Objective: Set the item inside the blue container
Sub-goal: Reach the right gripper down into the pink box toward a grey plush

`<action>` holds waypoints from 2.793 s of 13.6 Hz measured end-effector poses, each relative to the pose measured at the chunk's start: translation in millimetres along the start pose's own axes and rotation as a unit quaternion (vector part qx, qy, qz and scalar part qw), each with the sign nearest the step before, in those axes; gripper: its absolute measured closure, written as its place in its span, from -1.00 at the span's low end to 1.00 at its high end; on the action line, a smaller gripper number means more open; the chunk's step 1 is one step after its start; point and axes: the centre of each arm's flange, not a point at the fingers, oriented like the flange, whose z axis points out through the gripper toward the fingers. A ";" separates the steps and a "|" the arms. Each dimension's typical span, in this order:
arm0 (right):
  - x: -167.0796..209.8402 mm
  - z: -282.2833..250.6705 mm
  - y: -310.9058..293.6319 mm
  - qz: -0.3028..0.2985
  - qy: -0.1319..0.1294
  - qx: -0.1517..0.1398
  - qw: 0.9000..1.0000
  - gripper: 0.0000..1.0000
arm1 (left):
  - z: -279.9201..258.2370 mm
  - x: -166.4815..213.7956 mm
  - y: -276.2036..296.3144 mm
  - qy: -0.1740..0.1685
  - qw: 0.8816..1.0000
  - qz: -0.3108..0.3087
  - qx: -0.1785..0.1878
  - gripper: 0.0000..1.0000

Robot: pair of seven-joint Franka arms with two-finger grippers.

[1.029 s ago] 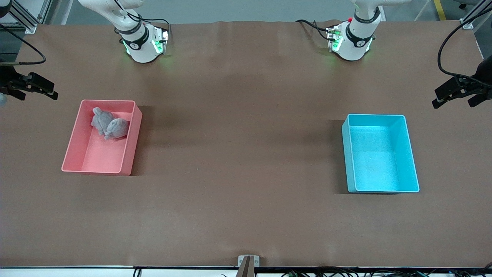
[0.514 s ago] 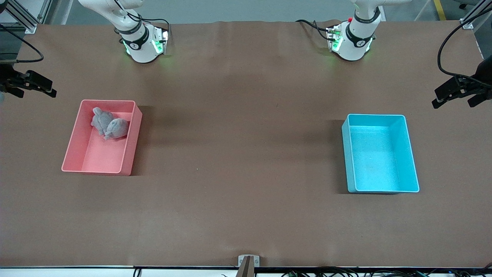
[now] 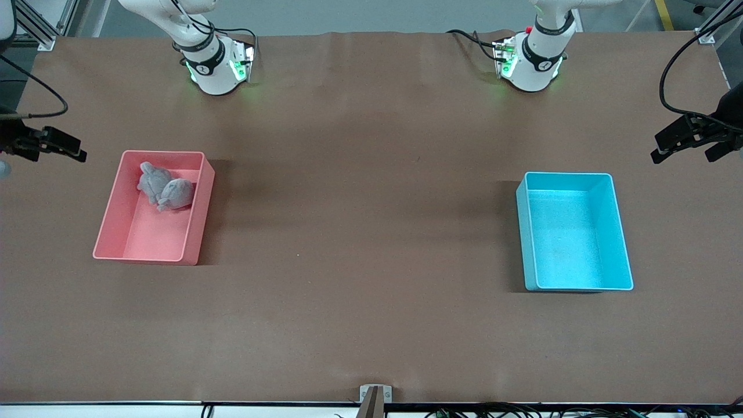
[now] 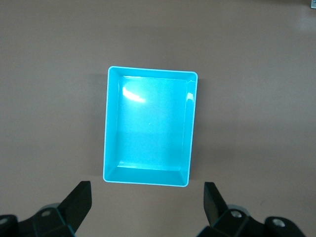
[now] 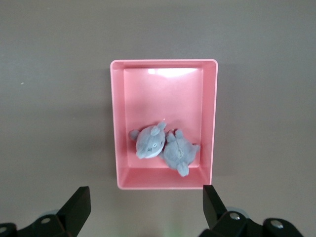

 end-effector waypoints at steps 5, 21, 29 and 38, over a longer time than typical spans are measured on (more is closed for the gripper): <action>30.9 62.7 31.6 0.016 -0.044 0.001 0.999 -1.00 | -0.5 0.1 -1.1 0.000 1.000 -0.001 0.000 -1.00; -4.3 274.8 14.0 0.216 -0.033 0.022 0.975 -1.00 | -0.4 0.1 -1.6 0.000 1.000 -0.001 0.000 -1.00; -19.1 304.4 -20.8 0.247 -0.029 0.015 0.969 -0.95 | -0.4 0.2 -2.1 0.000 1.000 -0.002 0.000 -1.00; -27.5 328.6 -18.0 0.251 -0.046 0.010 0.967 -0.90 | 0.2 0.1 -2.1 -0.001 1.000 -0.003 0.000 -1.00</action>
